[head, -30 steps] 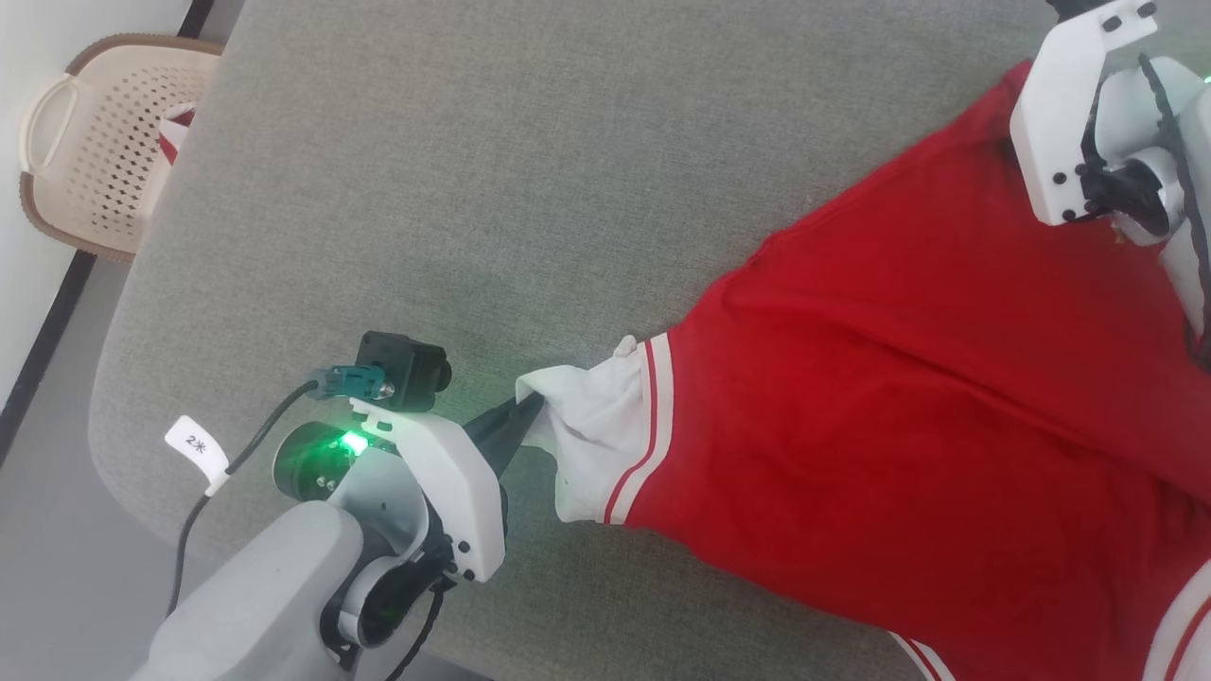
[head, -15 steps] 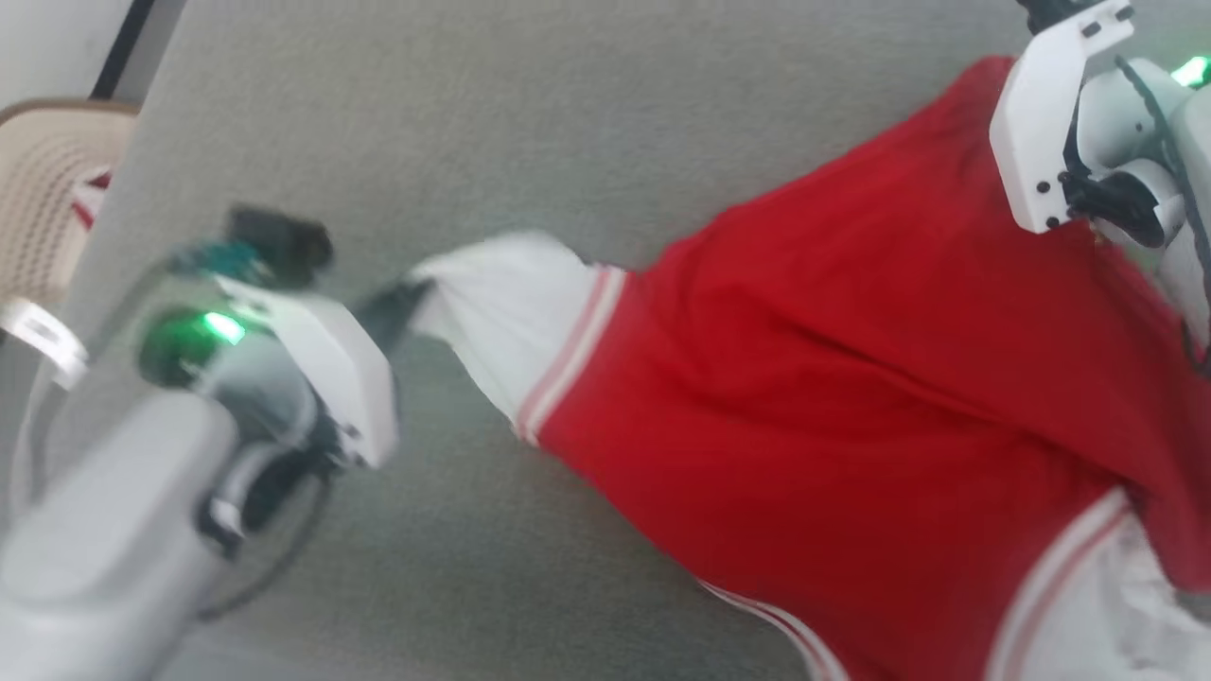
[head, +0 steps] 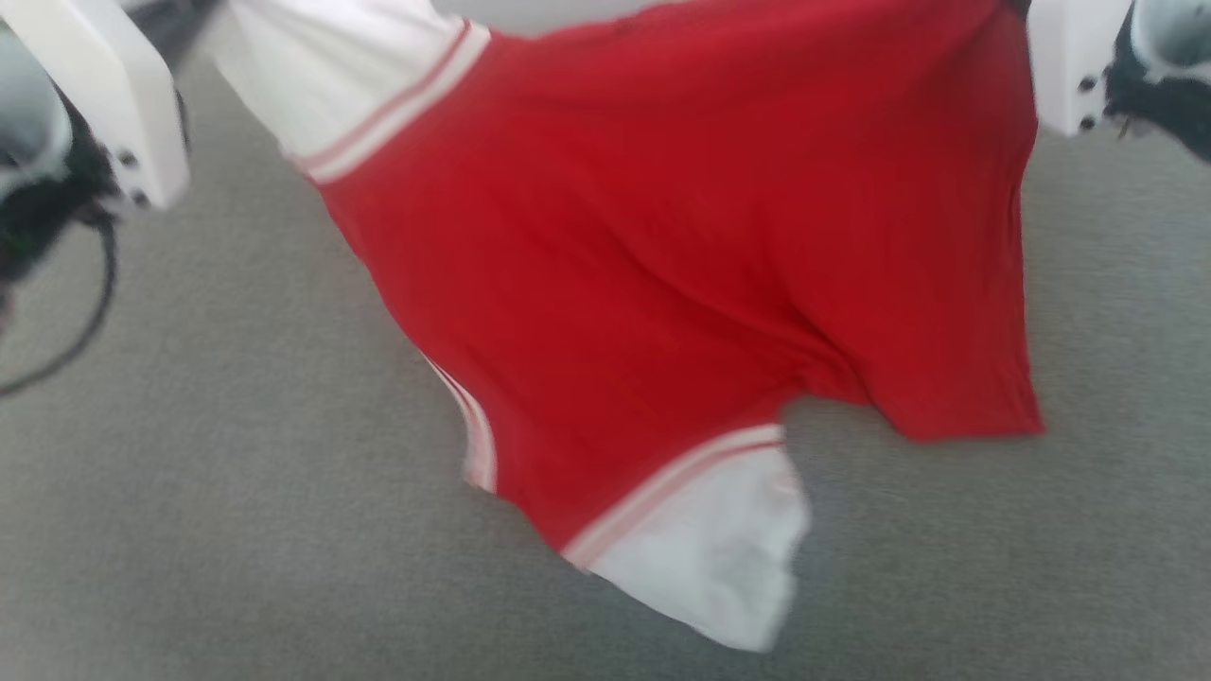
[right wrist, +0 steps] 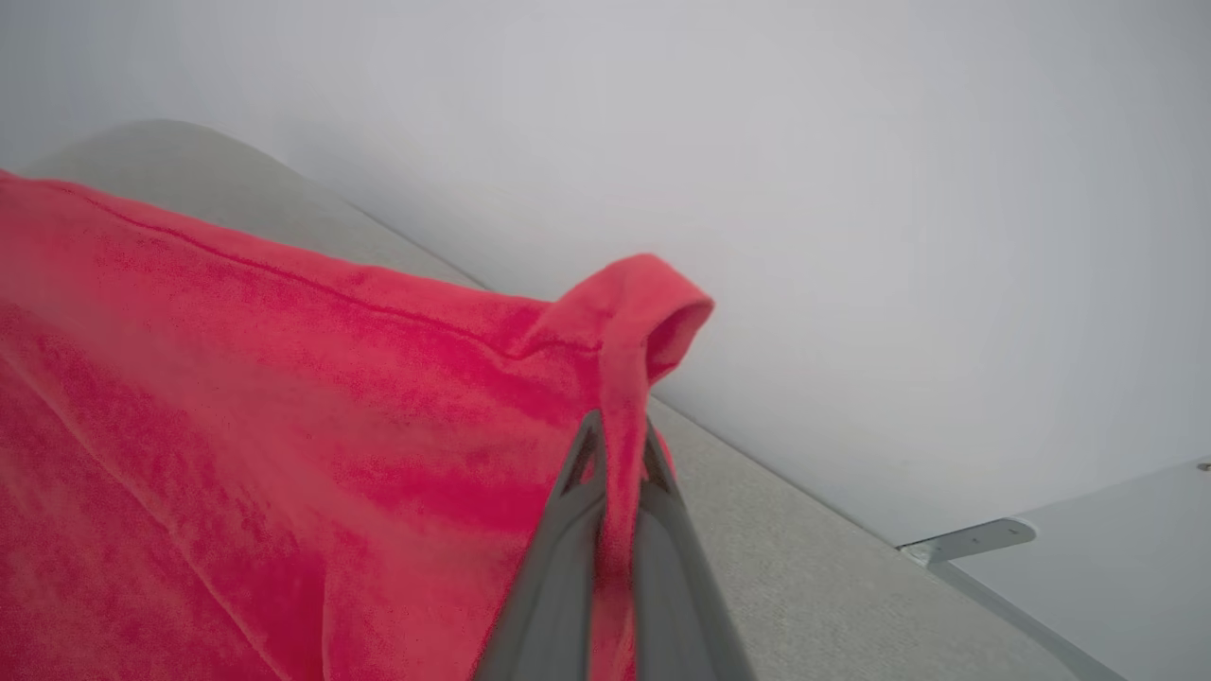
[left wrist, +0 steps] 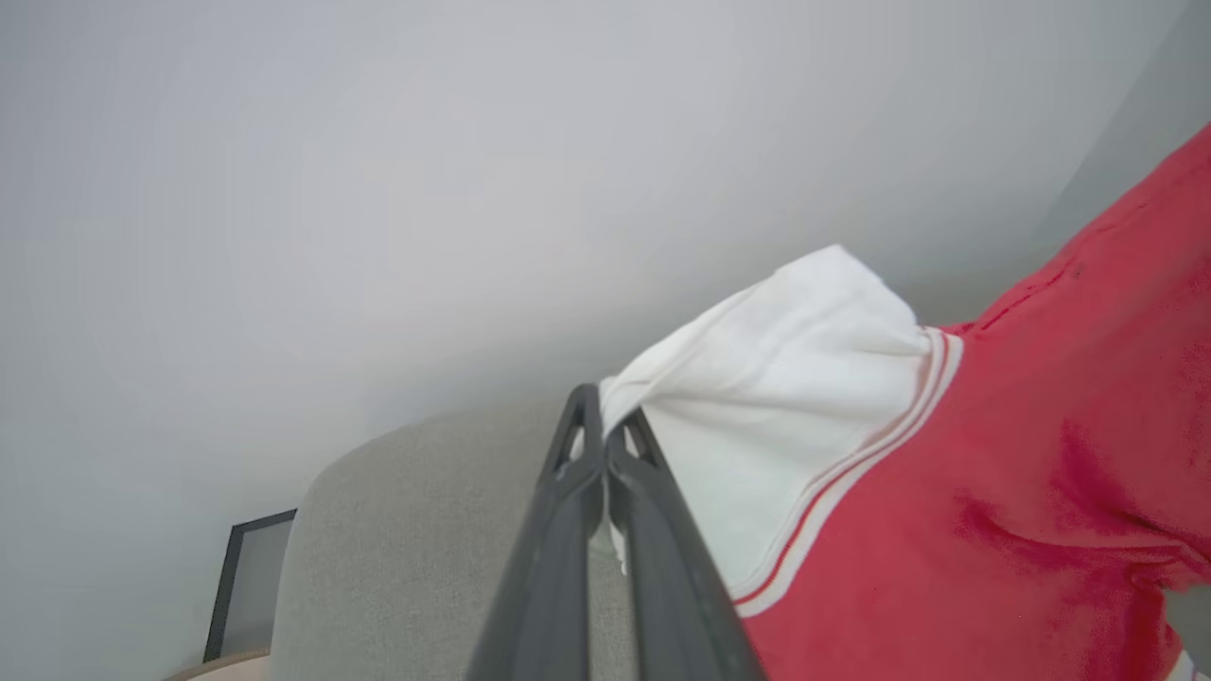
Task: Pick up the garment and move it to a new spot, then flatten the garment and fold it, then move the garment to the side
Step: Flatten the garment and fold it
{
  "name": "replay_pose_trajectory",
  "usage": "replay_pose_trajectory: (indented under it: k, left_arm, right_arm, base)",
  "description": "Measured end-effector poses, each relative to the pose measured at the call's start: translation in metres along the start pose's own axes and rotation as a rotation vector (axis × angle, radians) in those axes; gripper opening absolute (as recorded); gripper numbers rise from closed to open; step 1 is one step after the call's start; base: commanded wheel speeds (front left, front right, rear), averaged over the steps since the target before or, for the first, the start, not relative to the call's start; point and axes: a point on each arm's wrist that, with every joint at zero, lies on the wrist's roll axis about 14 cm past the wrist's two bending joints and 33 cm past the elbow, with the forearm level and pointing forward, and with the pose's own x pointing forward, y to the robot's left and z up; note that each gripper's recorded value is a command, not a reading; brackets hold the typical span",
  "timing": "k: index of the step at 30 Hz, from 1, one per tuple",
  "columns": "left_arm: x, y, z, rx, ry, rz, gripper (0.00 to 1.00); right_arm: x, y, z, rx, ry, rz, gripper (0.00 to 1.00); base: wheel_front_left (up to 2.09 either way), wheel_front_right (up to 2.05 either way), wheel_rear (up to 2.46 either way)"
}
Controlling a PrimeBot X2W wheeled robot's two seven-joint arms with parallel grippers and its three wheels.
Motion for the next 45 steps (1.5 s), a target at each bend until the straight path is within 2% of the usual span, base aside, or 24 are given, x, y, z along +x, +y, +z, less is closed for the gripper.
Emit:
replay_pose_trajectory:
  k: [4,7,12,20,25,28,34,39,41,45]
  left_arm:
    - [0.008,-0.001,0.039,0.038,-0.056,0.003,0.00]
    - [0.021,-0.003,0.062,0.054,-0.099,-0.001,0.00]
    - [0.046,-0.003,0.092,0.096,-0.200,0.014,0.00]
    - [0.100,-0.005,0.153,0.163,-0.517,0.053,0.00]
    - [0.110,-0.009,0.190,0.205,-0.807,0.076,0.00]
    - [0.116,-0.014,0.194,0.227,-0.870,0.081,0.00]
    - [0.128,-0.021,0.150,0.238,-0.766,0.010,0.00]
    - [0.145,-0.031,0.037,0.160,-0.420,-0.058,0.00]
    - [0.139,-0.042,0.001,0.120,-0.296,-0.105,0.00]
    - [0.108,-0.037,-0.065,0.039,-0.083,-0.137,0.00]
  right_arm:
    - [-0.022,-0.016,0.022,0.004,-0.059,-0.051,0.00]
    - [-0.025,-0.031,0.036,0.016,-0.111,-0.097,0.00]
    - [-0.011,-0.056,0.050,0.016,-0.188,-0.174,0.00]
    - [0.022,-0.109,0.079,-0.031,-0.458,-0.347,0.00]
    - [0.043,-0.128,0.073,-0.089,-0.564,-0.417,0.00]
    - [0.063,-0.126,0.052,-0.105,-0.541,-0.420,0.00]
    - [0.093,-0.094,-0.003,-0.081,-0.376,-0.351,0.00]
    - [0.097,-0.058,-0.049,-0.026,-0.247,-0.274,0.00]
    - [0.094,-0.044,-0.062,-0.001,-0.215,-0.248,0.00]
    - [0.077,-0.033,-0.089,0.034,-0.155,-0.229,0.00]
  base:
    - [0.00,0.00,0.00]
    - [0.00,0.00,0.00]
    - [0.00,0.00,0.00]
    - [0.00,0.00,0.00]
    - [0.00,0.00,0.00]
    - [0.00,0.00,0.00]
    - [0.00,0.00,0.00]
    - [0.00,0.00,0.00]
    - [0.00,0.00,0.00]
    - [0.00,0.00,0.00]
